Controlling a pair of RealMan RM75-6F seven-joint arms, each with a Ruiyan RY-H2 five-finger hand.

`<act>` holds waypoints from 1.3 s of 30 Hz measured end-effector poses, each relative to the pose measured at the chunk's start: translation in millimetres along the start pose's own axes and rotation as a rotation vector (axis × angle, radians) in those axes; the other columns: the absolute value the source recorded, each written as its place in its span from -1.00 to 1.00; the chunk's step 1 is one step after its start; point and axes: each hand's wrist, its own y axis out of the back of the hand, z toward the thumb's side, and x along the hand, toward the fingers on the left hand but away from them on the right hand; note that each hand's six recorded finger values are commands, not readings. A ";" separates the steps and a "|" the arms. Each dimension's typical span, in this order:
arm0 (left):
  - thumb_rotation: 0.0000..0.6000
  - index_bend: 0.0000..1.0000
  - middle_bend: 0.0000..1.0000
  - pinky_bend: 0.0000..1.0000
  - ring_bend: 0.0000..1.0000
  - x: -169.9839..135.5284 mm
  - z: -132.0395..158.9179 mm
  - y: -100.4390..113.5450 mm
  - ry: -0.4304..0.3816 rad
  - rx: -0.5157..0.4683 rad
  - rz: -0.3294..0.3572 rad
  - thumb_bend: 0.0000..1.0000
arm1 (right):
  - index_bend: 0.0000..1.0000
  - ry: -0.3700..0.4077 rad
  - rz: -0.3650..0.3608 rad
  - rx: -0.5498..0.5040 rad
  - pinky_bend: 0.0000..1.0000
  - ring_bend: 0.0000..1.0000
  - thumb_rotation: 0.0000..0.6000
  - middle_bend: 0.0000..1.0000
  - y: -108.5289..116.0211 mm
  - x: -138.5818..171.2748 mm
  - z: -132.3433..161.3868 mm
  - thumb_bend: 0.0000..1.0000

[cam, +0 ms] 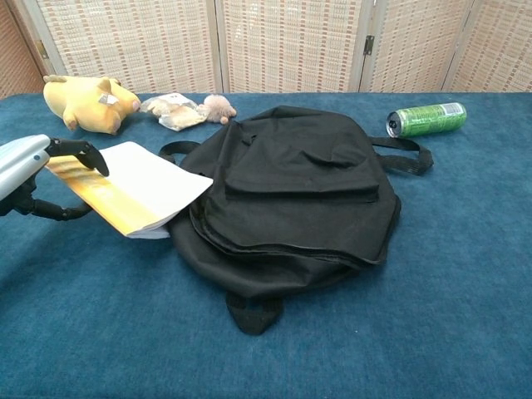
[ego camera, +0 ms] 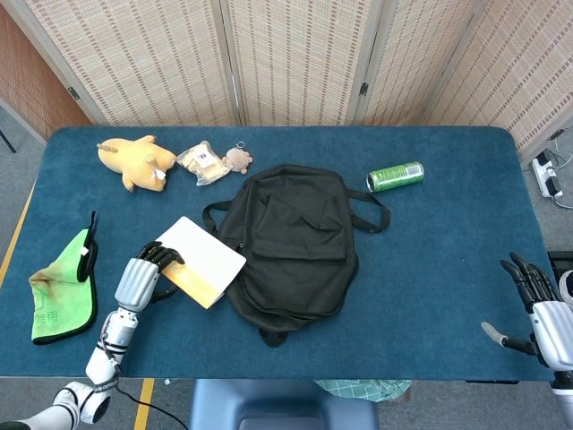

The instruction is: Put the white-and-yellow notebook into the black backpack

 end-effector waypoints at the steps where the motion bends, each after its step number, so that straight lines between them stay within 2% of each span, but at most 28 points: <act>1: 1.00 0.00 -0.14 -0.50 -0.28 -0.9 -0.1 1.0 -0.001 -0.004 0.012 -0.31 | -1.00 0.000 0.001 0.000 -1.00 -1.00 1.00 -0.95 -0.3 -0.2 0.2 -0.55; 10: 1.00 0.22 -0.13 -0.50 -0.28 -4.7 -1.3 3.0 -0.002 0.008 0.070 -0.33 | -1.00 -0.007 0.011 0.005 -1.00 -1.00 1.00 -0.95 -2.6 -1.5 0.8 -0.54; 20: 1.00 0.30 -0.08 -0.50 -0.24 -7.8 -1.9 1.7 -0.011 0.020 0.085 -0.33 | -1.00 -0.014 0.019 0.009 -1.00 -1.00 1.00 -0.95 -4.9 -3.8 1.1 -0.55; 28: 1.00 0.44 0.03 -0.48 -0.16 -12.1 1.0 1.0 -0.038 0.034 0.091 -0.21 | -1.00 -0.012 0.021 0.012 -1.00 -1.00 1.00 -0.95 -5.7 -4.4 2.9 -0.55; 32: 1.00 0.45 0.04 -0.48 -0.14 -15.6 1.8 3.1 -0.054 0.050 0.099 -0.11 | -1.00 -0.002 0.019 0.015 -1.00 -1.00 1.00 -0.95 -5.5 -4.4 6.0 -0.55; 39: 1.00 0.44 0.08 -0.47 -0.10 -21.6 5.5 21.5 -0.107 0.107 0.168 0.12 | -1.00 0.024 0.022 0.034 -1.00 -1.00 1.00 -0.95 -5.9 -3.9 14.9 -0.55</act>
